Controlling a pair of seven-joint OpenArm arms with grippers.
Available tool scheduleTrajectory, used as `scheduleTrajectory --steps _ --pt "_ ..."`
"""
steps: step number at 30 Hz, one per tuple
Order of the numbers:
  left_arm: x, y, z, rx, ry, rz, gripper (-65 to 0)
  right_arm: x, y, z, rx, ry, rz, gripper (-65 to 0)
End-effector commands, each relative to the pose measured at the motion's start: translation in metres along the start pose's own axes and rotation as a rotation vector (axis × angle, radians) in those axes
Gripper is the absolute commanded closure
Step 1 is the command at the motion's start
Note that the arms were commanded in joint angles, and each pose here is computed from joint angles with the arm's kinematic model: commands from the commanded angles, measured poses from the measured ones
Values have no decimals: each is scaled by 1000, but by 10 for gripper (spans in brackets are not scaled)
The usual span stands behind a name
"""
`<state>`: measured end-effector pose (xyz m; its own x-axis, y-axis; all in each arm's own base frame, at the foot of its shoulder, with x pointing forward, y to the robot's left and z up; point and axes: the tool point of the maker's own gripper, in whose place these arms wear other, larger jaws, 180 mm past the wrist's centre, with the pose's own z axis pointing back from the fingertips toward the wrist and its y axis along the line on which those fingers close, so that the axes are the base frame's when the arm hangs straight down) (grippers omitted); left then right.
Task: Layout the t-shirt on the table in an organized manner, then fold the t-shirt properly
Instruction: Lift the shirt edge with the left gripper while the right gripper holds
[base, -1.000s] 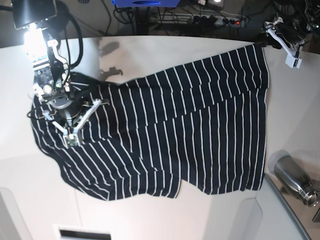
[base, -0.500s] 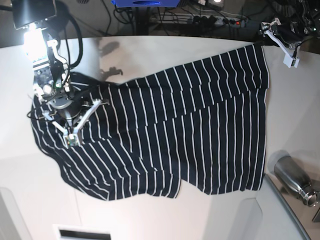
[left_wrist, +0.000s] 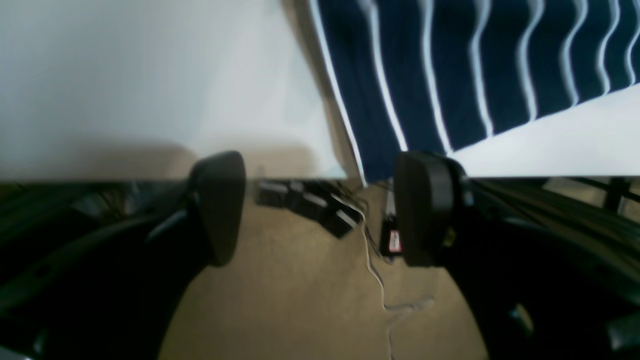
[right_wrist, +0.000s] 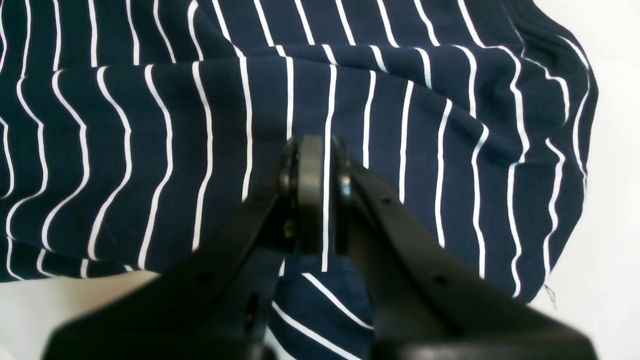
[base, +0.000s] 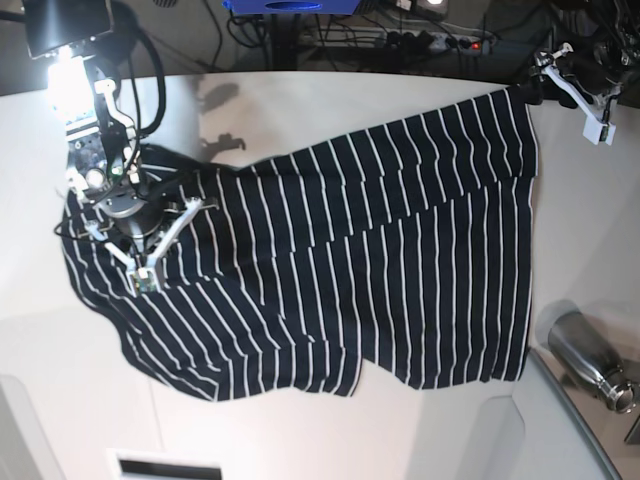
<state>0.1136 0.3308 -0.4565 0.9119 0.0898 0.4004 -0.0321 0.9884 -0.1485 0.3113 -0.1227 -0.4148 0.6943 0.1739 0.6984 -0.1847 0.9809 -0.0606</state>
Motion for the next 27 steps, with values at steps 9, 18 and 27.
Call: scheduleTrajectory --steps 9,18,27 --pt "-1 6 -20 -37 -1 92 -448 14 -4 2 -8 -44 6 -38" --pt "-18 -41 -48 -149 80 48 -448 14 -4 2 -8 -44 6 -38" --pt "-30 -64 -57 -201 122 24 -293 16 -8 2 -20 -51 -6 -38"
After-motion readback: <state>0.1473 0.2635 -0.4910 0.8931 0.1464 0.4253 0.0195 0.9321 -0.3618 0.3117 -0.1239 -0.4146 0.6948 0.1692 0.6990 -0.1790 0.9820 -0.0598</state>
